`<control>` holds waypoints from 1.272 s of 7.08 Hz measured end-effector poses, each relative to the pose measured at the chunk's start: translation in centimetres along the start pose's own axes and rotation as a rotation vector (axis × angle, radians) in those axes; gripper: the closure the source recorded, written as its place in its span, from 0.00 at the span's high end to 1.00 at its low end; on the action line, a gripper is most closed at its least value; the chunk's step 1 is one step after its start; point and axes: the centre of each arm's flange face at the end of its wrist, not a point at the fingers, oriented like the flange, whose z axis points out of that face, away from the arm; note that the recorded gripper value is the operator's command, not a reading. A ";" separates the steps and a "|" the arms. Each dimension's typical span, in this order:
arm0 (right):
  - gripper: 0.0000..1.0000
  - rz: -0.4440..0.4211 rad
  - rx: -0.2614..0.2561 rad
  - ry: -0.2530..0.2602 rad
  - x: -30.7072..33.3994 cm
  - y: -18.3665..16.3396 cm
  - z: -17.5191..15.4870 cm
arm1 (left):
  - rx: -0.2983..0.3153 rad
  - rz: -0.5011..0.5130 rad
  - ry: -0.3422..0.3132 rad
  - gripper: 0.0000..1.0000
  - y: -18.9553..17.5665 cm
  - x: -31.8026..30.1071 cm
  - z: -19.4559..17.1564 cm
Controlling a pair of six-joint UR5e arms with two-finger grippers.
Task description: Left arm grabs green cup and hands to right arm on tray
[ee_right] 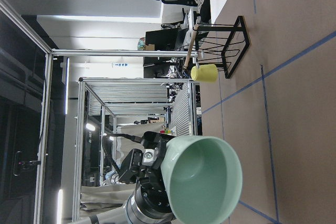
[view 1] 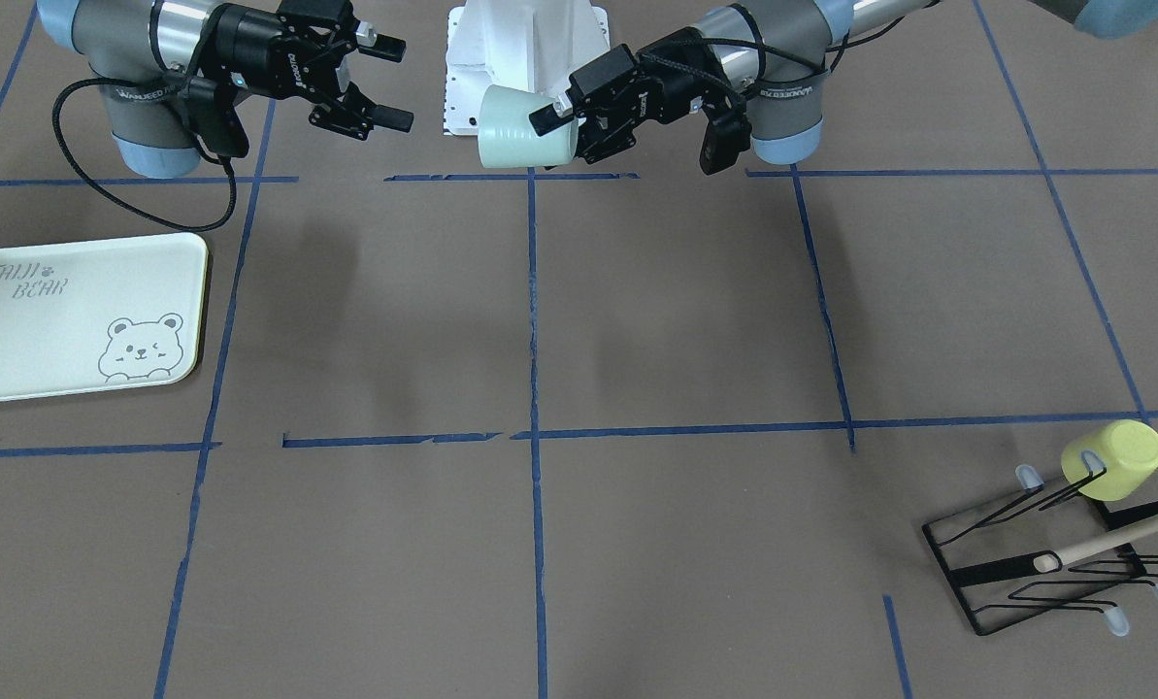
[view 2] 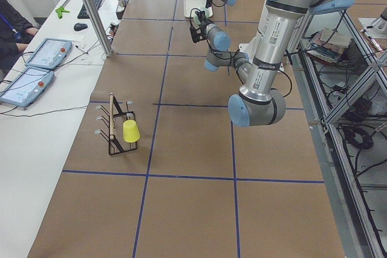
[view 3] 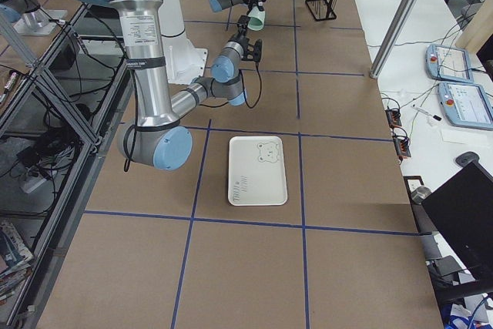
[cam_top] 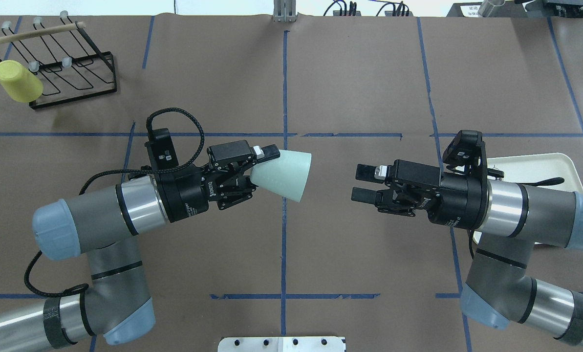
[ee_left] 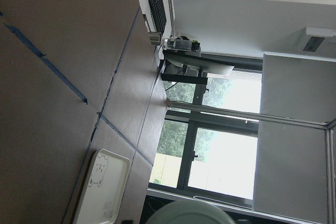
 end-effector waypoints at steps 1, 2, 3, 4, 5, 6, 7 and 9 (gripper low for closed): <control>0.98 0.000 -0.005 -0.007 -0.2 0.1 0.5 | -0.013 -0.009 -0.002 0.42 0.8 -0.3 0.3; 0.98 0.001 -0.009 -0.012 -0.3 0.3 0.7 | -0.023 -0.016 -0.004 0.42 1.4 -0.6 0.8; 0.97 0.004 -0.011 -0.014 -0.2 0.4 0.8 | -0.030 -0.021 -0.005 0.42 1.9 -0.8 1.4; 0.97 0.007 -0.014 -0.015 -0.2 0.6 0.9 | -0.036 -0.026 -0.004 0.42 2.3 -0.8 1.8; 0.96 0.010 -0.017 -0.014 -0.1 0.8 1.0 | -0.041 -0.030 0.000 0.43 2.6 -0.7 2.1; 0.96 0.011 -0.018 -0.013 0.0 0.9 1.1 | -0.045 -0.033 0.005 0.43 2.8 -0.5 2.4; 0.95 0.012 -0.019 -0.014 0.0 0.9 1.1 | -0.048 -0.035 0.007 0.43 3.1 -0.5 2.7; 0.94 0.013 -0.019 -0.018 -0.2 1.0 1.2 | -0.055 -0.040 0.004 0.43 3.5 -0.7 2.9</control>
